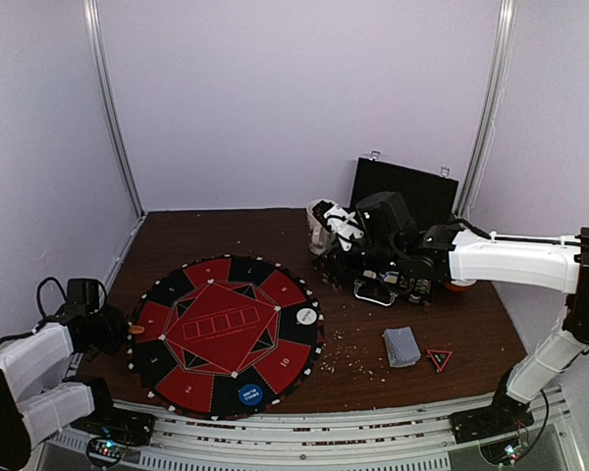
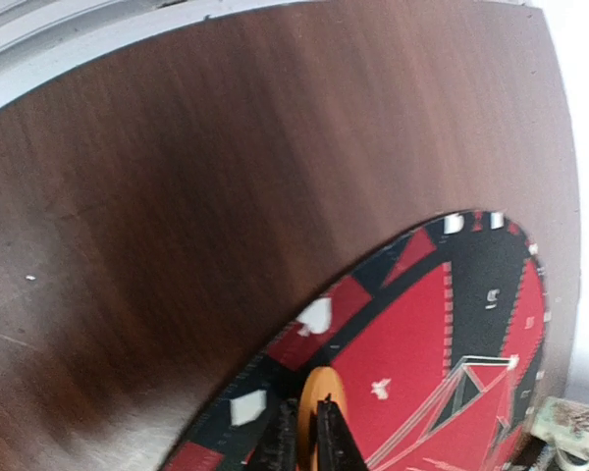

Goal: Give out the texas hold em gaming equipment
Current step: Place the big blind button at position 4.

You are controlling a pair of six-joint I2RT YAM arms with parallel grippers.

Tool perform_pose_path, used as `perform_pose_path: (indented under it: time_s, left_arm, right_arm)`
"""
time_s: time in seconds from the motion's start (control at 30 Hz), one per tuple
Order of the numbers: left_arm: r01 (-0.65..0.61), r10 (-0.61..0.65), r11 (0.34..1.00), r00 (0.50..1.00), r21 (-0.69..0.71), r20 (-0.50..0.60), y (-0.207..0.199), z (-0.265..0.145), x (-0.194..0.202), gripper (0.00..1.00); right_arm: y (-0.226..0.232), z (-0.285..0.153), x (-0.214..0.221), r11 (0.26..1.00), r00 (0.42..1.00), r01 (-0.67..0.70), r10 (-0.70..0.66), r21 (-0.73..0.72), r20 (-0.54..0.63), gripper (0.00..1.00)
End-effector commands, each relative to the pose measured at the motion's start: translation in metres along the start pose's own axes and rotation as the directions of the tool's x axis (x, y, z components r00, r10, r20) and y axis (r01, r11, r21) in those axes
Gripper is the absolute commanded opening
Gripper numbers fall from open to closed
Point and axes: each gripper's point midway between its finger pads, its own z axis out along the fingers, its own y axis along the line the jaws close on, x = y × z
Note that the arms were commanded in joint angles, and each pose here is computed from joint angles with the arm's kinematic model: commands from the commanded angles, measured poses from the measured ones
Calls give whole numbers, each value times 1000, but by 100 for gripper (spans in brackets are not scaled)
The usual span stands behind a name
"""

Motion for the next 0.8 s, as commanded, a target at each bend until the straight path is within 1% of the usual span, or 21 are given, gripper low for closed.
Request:
perform_pose_path:
  time_s: [0.0,0.17,0.33,0.47,0.57,0.67,0.73,0.77]
  left_arm:
    - [20,-25,992,999,-122,-37,34,4,12,14]
    - [21,-24,991,999,-132,-24,33,3,9,22]
    - [16,-18,992,1000,-126,-12,27,-1,4,25]
    - [-31,33,996,999,-89,19,7,-6,-8,27]
    - [-93,96,994,994,-57,57,-16,-14,-24,34]
    - [-193,191,981,974,2,121,-57,-30,-46,43]
    - [-291,282,956,944,28,168,-86,-41,-62,50]
    - [-361,350,932,917,26,189,-98,-45,-68,55]
  right_arm:
    - [-2,2,-7,1000,1000,2,-2,0,3,63]
    - [-4,0,-6,1000,1000,5,-5,8,2,63]
    - [-4,-1,-7,1000,1000,8,-8,11,4,63]
    - [-7,-3,-10,1000,1000,6,-6,22,10,63]
    - [-10,-6,-12,999,1000,1,-2,37,13,64]
    - [-19,-9,-16,997,1000,-27,26,66,13,64]
    - [-32,-11,-17,994,998,-59,59,97,9,66]
    - [-41,-13,-17,989,997,-78,78,128,5,67]
